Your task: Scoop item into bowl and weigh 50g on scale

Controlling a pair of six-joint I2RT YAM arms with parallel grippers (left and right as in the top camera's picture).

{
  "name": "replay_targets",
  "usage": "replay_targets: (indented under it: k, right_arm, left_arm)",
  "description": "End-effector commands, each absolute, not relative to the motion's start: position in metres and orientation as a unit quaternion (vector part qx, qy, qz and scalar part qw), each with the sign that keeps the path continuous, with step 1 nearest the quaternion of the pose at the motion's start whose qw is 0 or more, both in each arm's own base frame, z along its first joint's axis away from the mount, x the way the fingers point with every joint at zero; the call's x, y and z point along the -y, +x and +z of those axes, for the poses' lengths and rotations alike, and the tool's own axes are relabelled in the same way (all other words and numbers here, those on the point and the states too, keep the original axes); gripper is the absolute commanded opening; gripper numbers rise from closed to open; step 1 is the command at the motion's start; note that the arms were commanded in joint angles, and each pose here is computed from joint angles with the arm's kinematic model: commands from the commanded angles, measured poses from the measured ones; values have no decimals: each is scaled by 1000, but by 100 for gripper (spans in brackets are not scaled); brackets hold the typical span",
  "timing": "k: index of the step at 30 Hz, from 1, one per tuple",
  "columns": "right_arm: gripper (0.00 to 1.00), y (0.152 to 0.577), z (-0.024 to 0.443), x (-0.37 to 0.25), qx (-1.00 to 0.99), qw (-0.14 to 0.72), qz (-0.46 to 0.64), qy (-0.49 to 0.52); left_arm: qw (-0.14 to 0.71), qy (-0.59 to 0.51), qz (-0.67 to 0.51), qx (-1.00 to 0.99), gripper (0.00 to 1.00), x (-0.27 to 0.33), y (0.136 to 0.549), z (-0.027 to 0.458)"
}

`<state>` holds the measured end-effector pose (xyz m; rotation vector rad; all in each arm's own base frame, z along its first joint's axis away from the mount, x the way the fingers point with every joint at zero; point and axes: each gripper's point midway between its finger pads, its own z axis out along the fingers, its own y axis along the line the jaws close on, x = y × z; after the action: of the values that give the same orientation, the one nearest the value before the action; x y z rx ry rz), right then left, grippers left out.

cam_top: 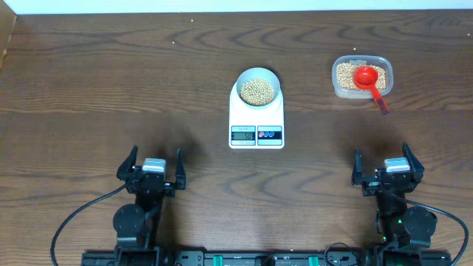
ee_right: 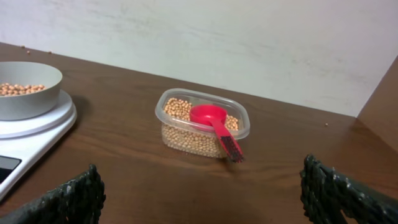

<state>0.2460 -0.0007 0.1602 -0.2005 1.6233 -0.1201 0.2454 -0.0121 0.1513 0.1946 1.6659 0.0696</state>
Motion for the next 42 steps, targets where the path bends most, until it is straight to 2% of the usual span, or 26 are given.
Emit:
replay_targets:
  k: [1, 42]
  right_arm:
    - [99, 246, 160, 0, -724, 683, -48, -84]
    - [99, 246, 160, 0, -724, 683, -48, -84]
  left_arm:
    - [652, 83, 38, -752, 99, 9, 244, 139]
    - [652, 78, 33, -754, 100, 9, 244, 138]
